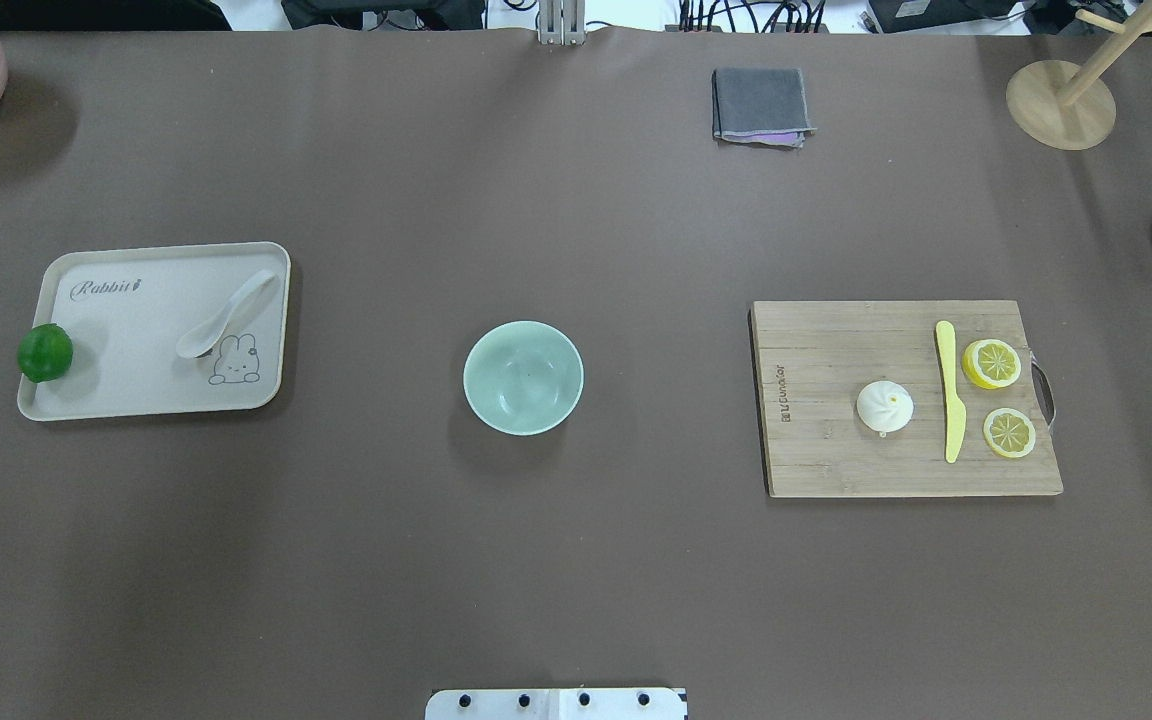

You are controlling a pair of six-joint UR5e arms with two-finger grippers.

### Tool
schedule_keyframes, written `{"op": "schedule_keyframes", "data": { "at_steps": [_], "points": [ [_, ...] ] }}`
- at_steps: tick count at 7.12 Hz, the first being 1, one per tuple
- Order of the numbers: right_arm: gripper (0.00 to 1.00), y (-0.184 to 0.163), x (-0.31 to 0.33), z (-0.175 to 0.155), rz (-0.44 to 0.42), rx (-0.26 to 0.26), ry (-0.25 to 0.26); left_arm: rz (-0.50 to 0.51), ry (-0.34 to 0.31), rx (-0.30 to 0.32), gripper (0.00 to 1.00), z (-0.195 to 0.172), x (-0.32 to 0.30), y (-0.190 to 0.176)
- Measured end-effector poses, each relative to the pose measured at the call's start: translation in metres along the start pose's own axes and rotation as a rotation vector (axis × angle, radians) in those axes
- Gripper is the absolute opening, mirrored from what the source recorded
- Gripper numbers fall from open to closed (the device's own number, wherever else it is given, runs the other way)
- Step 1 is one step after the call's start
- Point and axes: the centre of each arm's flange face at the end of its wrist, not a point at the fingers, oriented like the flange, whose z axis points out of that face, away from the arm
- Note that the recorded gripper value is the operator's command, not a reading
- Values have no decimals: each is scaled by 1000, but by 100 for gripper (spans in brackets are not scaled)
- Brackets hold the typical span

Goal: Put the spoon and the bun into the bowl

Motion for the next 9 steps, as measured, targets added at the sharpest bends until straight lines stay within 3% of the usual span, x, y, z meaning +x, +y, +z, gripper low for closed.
{"op": "schedule_keyframes", "data": {
  "at_steps": [9],
  "points": [
    [100, 18, -4, -3, 1, 1, -13, -61, 9, 18, 98, -6, 8, 6]
  ]
}}
